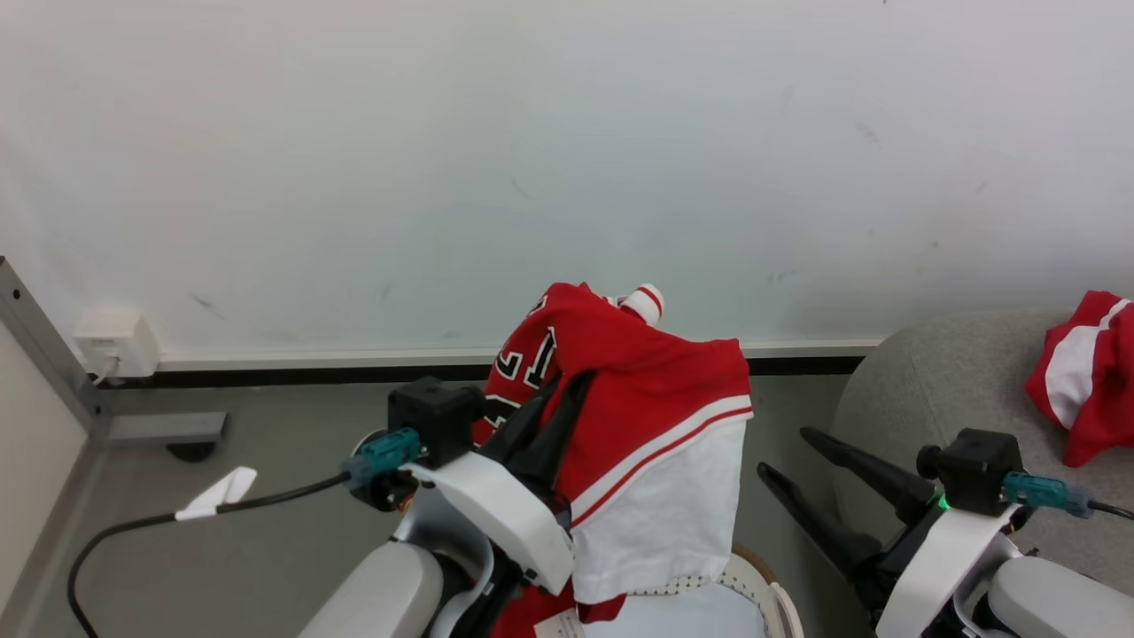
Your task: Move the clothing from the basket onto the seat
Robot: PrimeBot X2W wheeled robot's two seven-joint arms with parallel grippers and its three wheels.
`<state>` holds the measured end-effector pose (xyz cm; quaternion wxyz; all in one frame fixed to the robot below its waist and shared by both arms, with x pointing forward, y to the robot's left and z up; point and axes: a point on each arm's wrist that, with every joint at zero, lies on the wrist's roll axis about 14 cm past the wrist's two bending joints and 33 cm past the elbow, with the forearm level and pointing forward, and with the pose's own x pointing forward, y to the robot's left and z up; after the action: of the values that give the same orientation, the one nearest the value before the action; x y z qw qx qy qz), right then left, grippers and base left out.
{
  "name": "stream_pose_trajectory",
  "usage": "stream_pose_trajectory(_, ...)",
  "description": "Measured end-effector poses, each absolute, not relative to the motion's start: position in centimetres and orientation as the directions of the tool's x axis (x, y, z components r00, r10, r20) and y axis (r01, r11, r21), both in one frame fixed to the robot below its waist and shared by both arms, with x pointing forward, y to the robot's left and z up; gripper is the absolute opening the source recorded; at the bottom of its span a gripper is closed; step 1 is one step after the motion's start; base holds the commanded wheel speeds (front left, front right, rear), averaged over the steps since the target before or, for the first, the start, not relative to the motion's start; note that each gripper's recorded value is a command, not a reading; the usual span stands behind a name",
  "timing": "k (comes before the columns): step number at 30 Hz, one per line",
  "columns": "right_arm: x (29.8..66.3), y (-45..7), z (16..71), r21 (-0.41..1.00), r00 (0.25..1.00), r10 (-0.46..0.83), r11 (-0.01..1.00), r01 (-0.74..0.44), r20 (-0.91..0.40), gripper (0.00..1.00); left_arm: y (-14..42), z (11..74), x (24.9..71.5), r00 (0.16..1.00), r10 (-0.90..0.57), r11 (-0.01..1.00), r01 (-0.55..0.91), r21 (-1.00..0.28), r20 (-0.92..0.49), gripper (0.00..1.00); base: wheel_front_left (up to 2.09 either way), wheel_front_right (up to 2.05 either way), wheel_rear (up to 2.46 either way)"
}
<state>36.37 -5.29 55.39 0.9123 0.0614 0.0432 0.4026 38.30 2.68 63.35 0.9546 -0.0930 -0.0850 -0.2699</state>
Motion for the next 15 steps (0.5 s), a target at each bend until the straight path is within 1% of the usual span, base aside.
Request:
stream_pose_trajectory(5, 36.9, -3.7, 55.1, 0.122, 0.636, 0.769, 0.639, -0.760, -0.067, 1.00, 2.3, 63.4, 37.9, 0.830, -0.517, 0.827, 0.547, -0.128, 0.210, 0.00, 0.00, 0.00, 0.00)
stream_pose_trajectory(9, 37.4, -2.6, 55.9, 0.115, 0.618, 0.784, 0.621, -0.775, -0.065, 1.00, 1.9, 63.6, 37.5, 0.820, -0.531, 0.816, 0.563, -0.133, 0.214, 0.00, 0.00, 0.00, 0.00)
stream_pose_trajectory(15, 37.0, -0.4, 56.2, 0.097, 0.568, 0.817, 0.576, -0.812, -0.098, 1.00, 1.1, 63.6, 36.8, 0.804, -0.556, 0.796, 0.588, -0.144, 0.211, 0.00, 0.00, 0.00, 0.00)
